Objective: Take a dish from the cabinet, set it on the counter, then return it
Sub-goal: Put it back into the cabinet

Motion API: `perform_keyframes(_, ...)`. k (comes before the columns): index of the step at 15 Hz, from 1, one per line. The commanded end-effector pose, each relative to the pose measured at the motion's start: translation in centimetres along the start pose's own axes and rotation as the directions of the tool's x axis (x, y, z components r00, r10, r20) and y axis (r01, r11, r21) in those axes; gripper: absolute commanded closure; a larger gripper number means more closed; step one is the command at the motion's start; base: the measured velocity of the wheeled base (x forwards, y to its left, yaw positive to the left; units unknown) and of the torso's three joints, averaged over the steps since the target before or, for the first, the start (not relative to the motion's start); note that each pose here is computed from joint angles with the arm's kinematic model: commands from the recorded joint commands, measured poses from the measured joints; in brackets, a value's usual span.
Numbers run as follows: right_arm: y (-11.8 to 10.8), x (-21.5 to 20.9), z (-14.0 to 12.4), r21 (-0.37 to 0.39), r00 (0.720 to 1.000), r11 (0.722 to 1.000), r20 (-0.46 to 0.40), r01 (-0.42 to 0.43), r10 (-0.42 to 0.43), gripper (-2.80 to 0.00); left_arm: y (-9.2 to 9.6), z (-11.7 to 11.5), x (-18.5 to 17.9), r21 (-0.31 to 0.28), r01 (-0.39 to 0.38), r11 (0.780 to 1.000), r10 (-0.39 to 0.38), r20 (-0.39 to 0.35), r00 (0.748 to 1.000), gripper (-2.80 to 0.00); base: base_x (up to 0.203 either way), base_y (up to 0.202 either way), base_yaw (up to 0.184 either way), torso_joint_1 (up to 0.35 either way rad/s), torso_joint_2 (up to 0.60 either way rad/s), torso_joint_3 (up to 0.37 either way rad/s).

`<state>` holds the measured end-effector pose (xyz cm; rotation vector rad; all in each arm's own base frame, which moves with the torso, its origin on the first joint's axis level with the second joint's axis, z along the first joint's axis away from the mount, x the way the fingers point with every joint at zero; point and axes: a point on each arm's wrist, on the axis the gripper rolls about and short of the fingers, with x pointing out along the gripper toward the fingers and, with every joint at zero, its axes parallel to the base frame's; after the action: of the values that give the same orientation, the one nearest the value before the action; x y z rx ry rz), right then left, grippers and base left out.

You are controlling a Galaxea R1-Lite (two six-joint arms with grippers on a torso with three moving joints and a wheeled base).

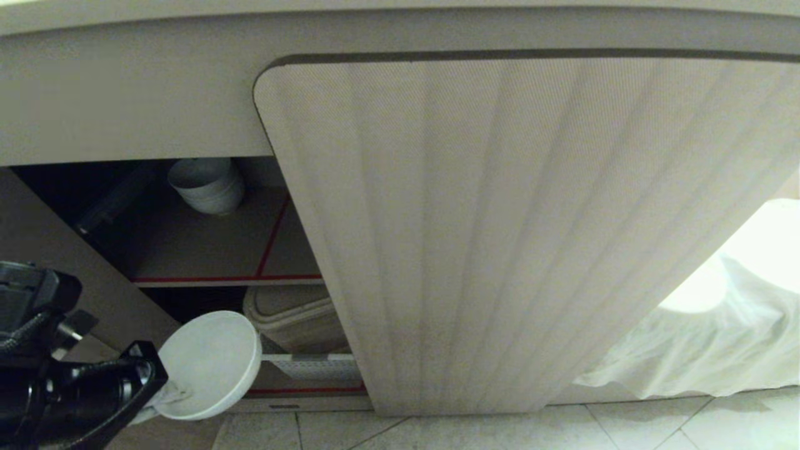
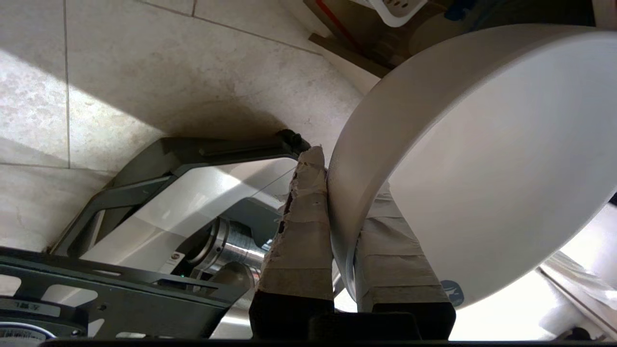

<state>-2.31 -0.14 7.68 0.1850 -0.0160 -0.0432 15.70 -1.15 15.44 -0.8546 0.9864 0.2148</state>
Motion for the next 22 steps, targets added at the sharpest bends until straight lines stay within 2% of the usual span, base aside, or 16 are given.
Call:
perform_keyframes(1, 0.0, 0.0, 0.0, 0.001, 1.0, 1.0, -0.001, -0.001, 0.001, 0.0, -0.7, 0.7, 0.3, -0.003, 0.003, 1.0, -0.003, 0.001, 1.0, 0.0, 0.0, 0.0, 0.0, 0.0, 0.0, 0.0)
perform_keyframes(6, 0.0, 0.0, 0.0, 0.001, 1.0, 1.0, -0.001, 0.0, 0.0, 0.0, -1.9, 1.8, 0.6, -0.002, 0.014, 1.0, -0.014, 0.012, 1.0, 0.0, 0.0, 0.0, 0.0, 0.0, 0.0, 0.0)
perform_keyframes(9, 0.0, 0.0, 0.0, 0.001, 1.0, 1.0, -0.001, 0.0, 0.0, 0.0, -2.1, 2.1, 1.1, -0.007, 0.005, 1.0, -0.005, 0.004, 1.0, 0.0, 0.0, 0.0, 0.0, 0.0, 0.0, 0.0)
perform_keyframes(12, 0.0, 0.0, 0.0, 0.001, 1.0, 1.0, -0.001, 0.0, 0.0, 0.0, -2.5, 2.6, 1.7, 0.004, 0.058, 0.998, -0.058, 0.049, 0.997, 0.0, 0.0, 0.0, 0.0, 0.0, 0.0, 0.0)
perform_keyframes(18, 0.0, 0.0, 0.0, 0.001, 1.0, 1.0, -0.001, 0.0, 0.0, 0.0, -2.7, 3.0, 2.5, -0.003, 0.043, 0.999, -0.043, 0.036, 0.998, 0.0, 0.0, 0.0, 0.0, 0.0, 0.0, 0.0)
perform_keyframes(22, 0.0, 0.0, 0.0, 0.001, 1.0, 1.0, -0.001, 0.0, 0.0, 0.0, -3.0, 3.9, 2.4, -0.013, 0.066, 0.998, -0.064, 0.07, 0.995, 0.0, 0.0, 0.0, 0.0, 0.0, 0.0, 0.0)
